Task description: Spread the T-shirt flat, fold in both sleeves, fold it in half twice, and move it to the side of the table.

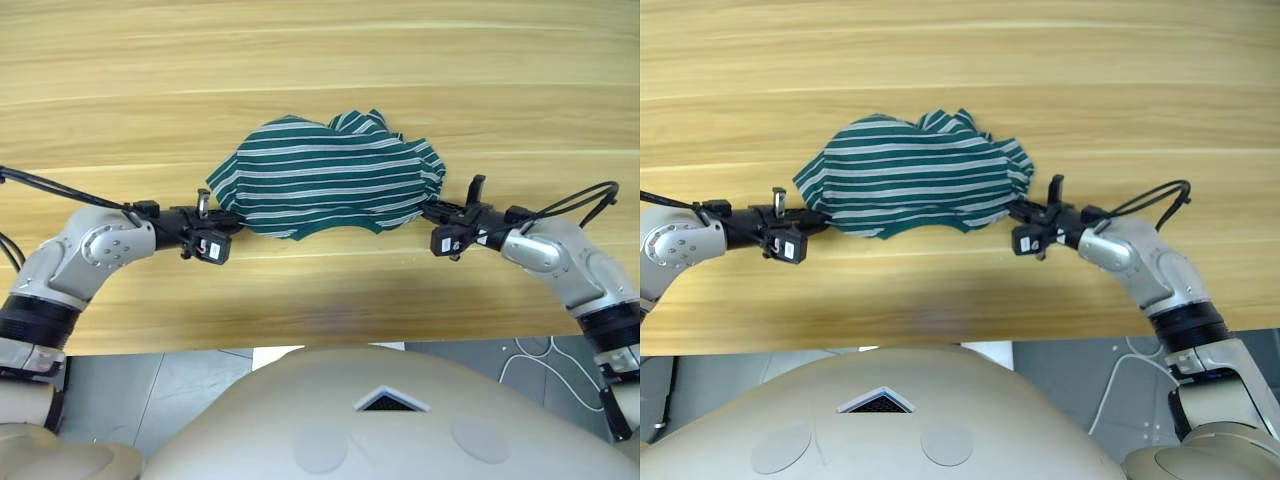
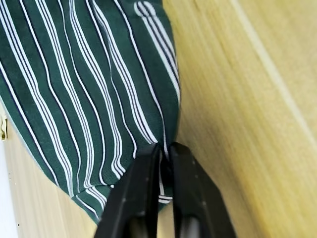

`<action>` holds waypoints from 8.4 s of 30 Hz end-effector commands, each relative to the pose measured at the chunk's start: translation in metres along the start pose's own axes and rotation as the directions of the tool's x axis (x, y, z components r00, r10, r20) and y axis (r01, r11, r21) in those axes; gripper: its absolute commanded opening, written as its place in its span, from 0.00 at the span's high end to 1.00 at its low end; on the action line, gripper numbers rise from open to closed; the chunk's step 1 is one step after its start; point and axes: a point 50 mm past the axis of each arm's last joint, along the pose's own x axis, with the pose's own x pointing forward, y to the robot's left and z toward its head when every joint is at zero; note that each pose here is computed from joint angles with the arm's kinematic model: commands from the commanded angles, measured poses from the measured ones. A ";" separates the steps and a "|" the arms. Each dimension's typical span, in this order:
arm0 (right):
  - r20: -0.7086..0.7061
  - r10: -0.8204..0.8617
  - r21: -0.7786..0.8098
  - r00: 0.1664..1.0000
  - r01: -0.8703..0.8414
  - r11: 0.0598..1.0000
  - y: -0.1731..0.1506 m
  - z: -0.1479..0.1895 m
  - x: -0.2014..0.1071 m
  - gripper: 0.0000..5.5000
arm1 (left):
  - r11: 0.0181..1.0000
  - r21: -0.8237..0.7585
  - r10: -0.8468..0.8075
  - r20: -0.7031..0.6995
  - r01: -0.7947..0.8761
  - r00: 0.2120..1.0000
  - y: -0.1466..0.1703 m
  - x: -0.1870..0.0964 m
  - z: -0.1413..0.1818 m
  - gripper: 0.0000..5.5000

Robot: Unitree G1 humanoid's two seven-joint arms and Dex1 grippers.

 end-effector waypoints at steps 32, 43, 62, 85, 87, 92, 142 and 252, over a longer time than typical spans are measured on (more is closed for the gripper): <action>-0.121 0.070 -0.028 0.990 -0.074 0.997 -0.053 -0.048 -0.069 1.00 | 0.987 -0.160 0.035 0.111 -0.017 0.993 0.029 -0.037 -0.031 1.00; -0.042 -0.928 -0.229 -0.369 0.908 -0.351 -0.406 0.038 -0.240 1.00 | -0.496 -0.199 0.868 -0.097 -0.845 -0.486 0.319 -0.327 0.043 1.00; -0.197 -0.142 -0.029 0.970 0.139 0.990 -0.050 -0.072 0.007 1.00 | 0.925 -0.230 0.306 -0.028 -0.304 0.952 0.022 0.034 -0.062 1.00; 0.073 0.021 0.138 0.997 -0.031 0.990 0.016 -0.001 -0.079 0.83 | 0.969 -0.207 0.167 0.159 -0.133 0.973 -0.019 -0.004 -0.002 1.00; 0.082 0.031 0.138 0.996 -0.042 0.990 0.017 0.002 -0.076 0.78 | 0.977 -0.195 0.128 0.194 -0.090 0.973 -0.023 0.002 0.007 1.00; 0.097 0.043 0.142 0.994 -0.056 0.988 0.018 0.006 -0.074 0.63 | 0.980 -0.195 0.071 0.215 -0.028 0.974 -0.029 0.005 0.014 0.87; 0.121 -0.076 0.219 0.990 0.048 0.974 0.019 0.015 -0.045 0.12 | 0.988 0.054 0.153 -0.207 -0.145 0.966 0.017 0.017 -0.062 0.67; -0.321 -0.040 0.138 0.946 0.088 0.986 0.027 -0.049 -0.055 0.02 | 0.897 0.077 0.423 0.135 -0.435 0.896 0.067 0.085 0.024 0.19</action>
